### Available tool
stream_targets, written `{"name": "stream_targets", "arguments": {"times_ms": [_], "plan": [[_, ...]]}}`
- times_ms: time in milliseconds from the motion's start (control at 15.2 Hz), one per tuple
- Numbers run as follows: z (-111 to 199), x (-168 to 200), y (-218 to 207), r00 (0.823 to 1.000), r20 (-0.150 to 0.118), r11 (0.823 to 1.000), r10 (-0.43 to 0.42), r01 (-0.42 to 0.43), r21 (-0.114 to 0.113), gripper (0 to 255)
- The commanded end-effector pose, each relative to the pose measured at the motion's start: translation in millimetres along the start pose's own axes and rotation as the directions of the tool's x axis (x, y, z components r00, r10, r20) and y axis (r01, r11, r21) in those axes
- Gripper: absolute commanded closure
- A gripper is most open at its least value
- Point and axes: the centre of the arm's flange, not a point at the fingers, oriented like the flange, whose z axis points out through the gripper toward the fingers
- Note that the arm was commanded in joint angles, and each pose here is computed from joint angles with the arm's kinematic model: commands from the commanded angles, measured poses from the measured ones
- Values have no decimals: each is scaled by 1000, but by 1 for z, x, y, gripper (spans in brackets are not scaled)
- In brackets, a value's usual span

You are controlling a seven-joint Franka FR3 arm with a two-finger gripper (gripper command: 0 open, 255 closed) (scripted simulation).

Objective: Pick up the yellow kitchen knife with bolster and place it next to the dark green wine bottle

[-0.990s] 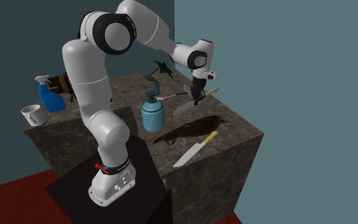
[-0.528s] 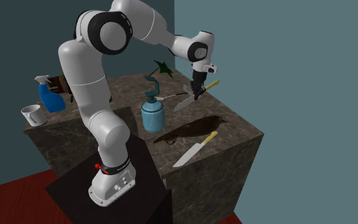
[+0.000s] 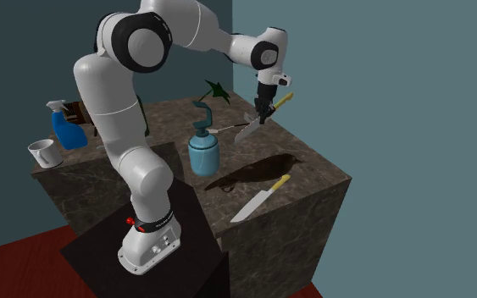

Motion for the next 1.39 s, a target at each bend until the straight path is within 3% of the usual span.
{"name": "stream_targets", "arguments": {"times_ms": [0,1320], "plan": [[-10,-1,0,1000,0,1000,0,0,0,255],[-115,-12,-3,1000,0,1000,0,0,0,255]]}}
